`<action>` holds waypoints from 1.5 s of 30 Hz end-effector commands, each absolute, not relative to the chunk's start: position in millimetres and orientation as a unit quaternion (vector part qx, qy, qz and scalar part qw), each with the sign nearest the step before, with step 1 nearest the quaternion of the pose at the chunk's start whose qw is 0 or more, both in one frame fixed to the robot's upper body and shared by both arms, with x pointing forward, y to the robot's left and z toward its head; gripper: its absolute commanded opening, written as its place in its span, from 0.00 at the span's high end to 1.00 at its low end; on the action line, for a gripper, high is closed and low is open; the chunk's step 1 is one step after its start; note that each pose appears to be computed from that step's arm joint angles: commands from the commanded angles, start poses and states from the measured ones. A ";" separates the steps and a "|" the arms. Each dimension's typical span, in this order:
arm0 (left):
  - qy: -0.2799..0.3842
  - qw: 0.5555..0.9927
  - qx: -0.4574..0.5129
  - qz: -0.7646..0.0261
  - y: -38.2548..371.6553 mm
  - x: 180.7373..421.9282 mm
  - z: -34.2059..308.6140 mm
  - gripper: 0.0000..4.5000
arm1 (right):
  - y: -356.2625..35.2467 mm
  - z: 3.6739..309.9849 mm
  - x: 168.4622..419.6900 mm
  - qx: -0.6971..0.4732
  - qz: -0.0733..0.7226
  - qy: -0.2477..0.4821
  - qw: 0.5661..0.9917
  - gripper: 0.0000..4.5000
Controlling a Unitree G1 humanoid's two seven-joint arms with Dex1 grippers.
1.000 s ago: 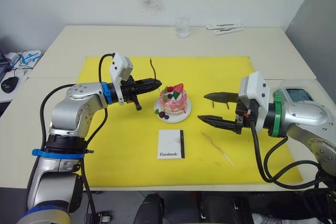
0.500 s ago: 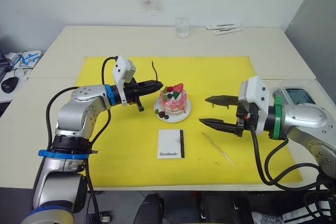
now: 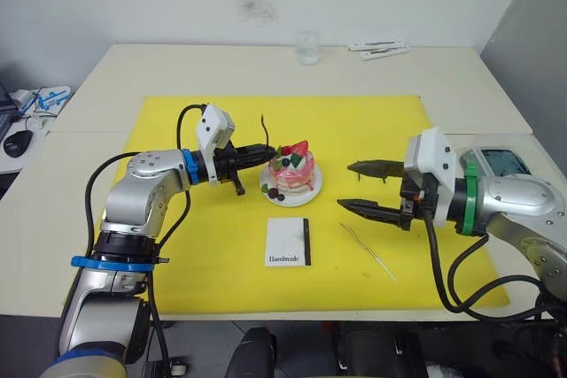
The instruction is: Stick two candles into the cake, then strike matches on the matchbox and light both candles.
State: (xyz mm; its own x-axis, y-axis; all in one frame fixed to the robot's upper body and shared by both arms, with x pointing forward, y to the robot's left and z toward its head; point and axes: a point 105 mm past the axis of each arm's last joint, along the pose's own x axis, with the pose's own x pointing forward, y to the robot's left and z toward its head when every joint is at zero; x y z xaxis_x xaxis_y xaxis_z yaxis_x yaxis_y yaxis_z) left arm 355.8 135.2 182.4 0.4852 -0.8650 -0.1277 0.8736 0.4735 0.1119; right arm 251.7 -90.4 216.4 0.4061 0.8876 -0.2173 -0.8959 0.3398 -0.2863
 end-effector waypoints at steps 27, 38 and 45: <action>-0.005 0.858 0.062 -0.509 124.9 350.1 193.2 0.46 | -86.4 230.3 246.8 -0.193 0.549 -0.014 0.813 0.32; -0.001 0.873 0.078 -0.482 149.3 342.0 203.4 0.24 | -87.0 230.5 247.4 -0.188 0.553 -0.018 0.812 0.32; 0.019 0.869 0.125 -0.478 175.5 320.0 205.7 0.24 | -96.4 232.1 246.9 -0.195 0.547 -0.015 0.814 0.32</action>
